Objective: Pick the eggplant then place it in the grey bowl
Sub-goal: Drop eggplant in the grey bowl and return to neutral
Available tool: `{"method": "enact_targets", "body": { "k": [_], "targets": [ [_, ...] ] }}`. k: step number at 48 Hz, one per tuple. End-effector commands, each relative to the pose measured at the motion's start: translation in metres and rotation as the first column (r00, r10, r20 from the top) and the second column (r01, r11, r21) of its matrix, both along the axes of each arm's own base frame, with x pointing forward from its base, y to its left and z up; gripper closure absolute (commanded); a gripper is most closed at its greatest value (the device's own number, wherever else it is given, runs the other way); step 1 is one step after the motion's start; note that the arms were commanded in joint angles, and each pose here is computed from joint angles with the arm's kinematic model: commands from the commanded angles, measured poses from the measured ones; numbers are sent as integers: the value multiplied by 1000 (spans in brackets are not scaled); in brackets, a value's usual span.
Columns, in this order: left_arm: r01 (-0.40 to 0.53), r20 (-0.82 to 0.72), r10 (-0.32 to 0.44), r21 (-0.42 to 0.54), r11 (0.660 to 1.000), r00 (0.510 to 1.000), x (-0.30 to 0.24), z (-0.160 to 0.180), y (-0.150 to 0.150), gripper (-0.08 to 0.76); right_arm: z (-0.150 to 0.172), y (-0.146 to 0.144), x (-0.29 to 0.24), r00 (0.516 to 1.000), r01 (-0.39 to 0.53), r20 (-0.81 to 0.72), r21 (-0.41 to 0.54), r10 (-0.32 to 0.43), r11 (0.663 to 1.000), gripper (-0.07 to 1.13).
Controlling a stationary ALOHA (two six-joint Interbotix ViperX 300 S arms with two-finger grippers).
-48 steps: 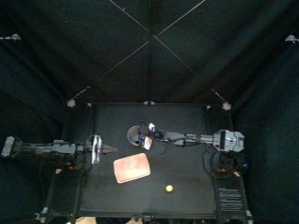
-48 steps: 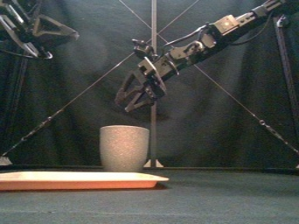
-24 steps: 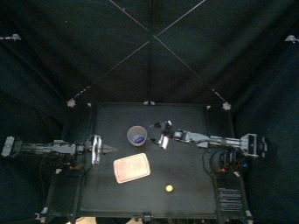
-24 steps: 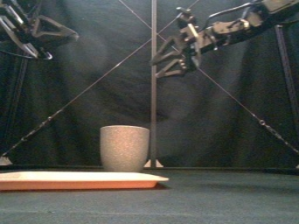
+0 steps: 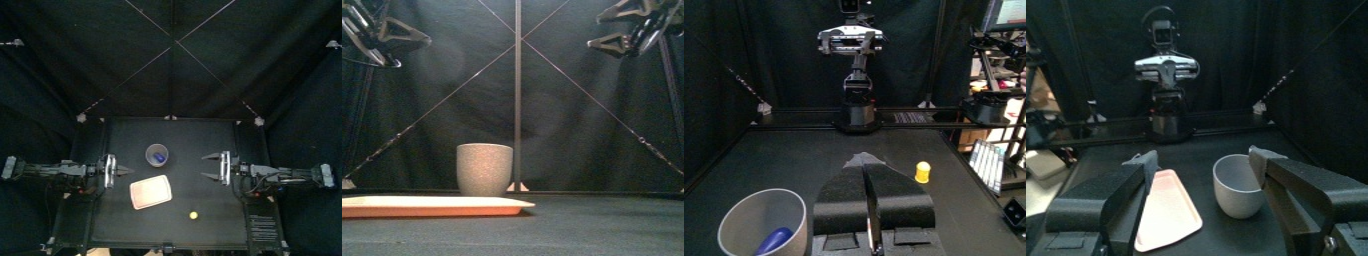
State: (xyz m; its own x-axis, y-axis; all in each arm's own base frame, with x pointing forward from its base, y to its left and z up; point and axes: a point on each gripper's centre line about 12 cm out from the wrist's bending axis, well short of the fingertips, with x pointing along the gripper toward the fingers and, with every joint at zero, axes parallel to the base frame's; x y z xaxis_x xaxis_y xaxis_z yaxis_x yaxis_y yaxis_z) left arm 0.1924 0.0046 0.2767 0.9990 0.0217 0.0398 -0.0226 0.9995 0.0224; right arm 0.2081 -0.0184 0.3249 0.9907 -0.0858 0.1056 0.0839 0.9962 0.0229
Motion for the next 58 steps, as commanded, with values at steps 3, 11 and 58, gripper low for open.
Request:
{"method": "enact_targets", "body": {
  "k": [3,11,58],
  "targets": [
    [-1,12,1,2,1000,1000,1,4,0,698,4,10,-21,998,-43,48,5,42,999,10],
    [-1,14,1,3,1000,1000,1,5,0,698,-1,13,-30,998,-57,30,5,57,998,10],
    [-6,9,6,3,1000,1000,1,3,1,698,-11,11,-29,999,-48,-26,-1,48,999,10]
  ]
}}
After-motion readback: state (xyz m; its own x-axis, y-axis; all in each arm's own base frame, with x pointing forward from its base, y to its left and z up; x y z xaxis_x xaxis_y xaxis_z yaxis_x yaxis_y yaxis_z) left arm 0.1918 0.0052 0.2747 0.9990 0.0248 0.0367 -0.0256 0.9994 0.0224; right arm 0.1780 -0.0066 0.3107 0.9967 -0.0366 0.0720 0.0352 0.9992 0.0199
